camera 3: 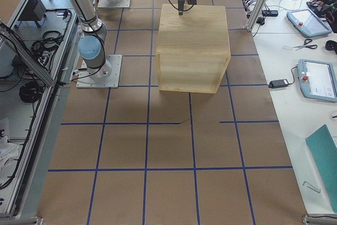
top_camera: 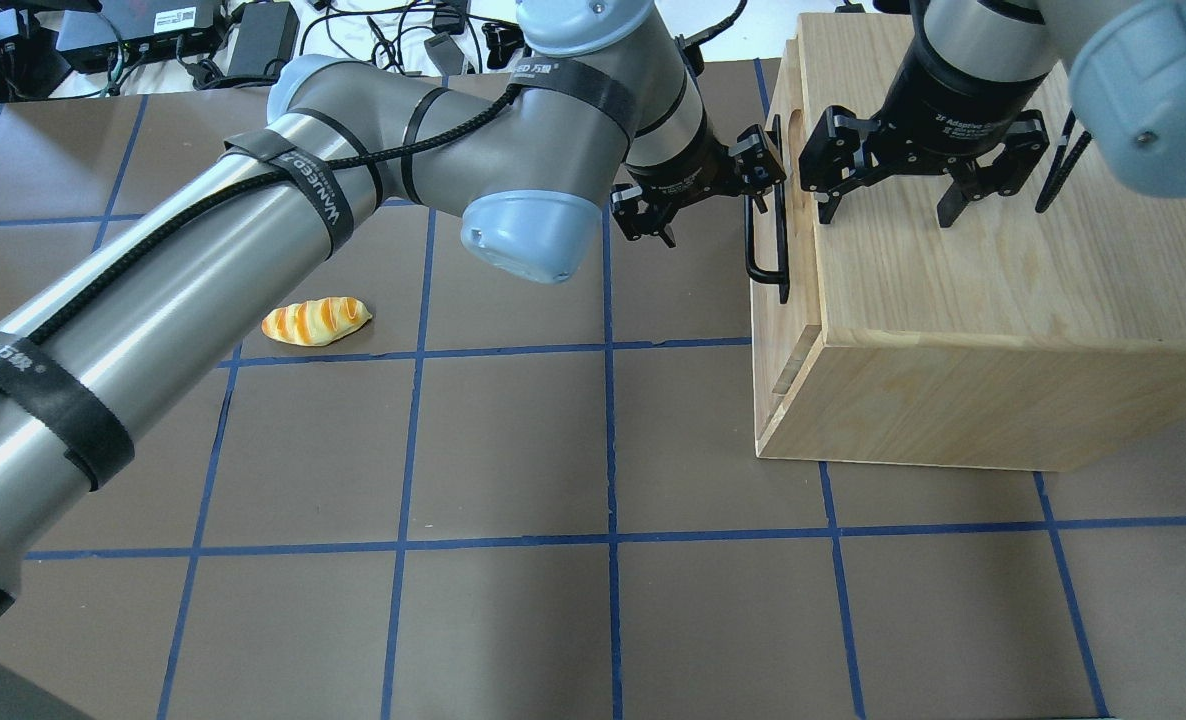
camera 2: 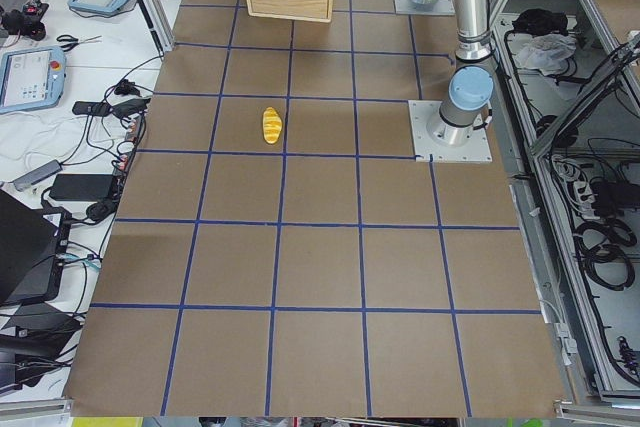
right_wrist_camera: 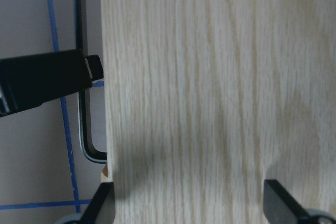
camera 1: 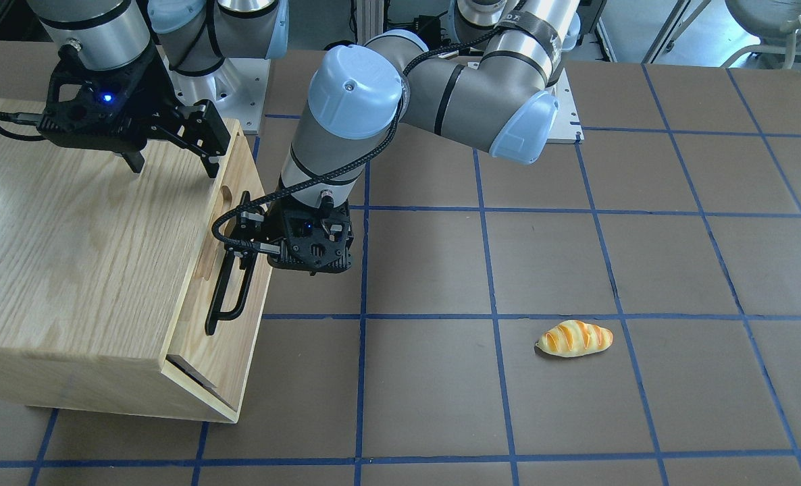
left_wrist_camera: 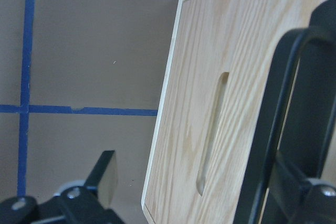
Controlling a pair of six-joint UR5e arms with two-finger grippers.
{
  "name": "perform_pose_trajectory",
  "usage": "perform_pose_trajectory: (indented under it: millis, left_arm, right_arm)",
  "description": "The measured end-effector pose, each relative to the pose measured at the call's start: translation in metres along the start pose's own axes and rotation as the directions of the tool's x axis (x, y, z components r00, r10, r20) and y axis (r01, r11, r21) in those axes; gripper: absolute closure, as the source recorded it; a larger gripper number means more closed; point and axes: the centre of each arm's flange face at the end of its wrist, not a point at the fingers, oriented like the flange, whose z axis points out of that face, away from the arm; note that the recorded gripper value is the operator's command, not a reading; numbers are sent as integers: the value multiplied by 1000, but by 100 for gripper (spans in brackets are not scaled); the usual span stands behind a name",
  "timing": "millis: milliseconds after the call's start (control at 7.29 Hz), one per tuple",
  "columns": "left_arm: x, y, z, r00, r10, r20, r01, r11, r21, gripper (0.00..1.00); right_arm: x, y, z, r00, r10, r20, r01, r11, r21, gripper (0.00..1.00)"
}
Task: Open upper drawer
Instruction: 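Pull the drawer handle with the left gripper away from the cabinet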
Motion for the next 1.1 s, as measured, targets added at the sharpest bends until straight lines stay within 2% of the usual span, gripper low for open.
perform_pose_trajectory:
  millis: [823,1097]
  left_arm:
    - [-21,-21,-10,1000,-6,14,6,1000,18,0]
    - [-34,-31,-18,999,0,40,-1,1000,31,0]
  right_arm:
    - [0,0,0,1000,0,-1,0,1000,0,0]
    - [0,0,0,1000,0,-1,0,1000,0,0]
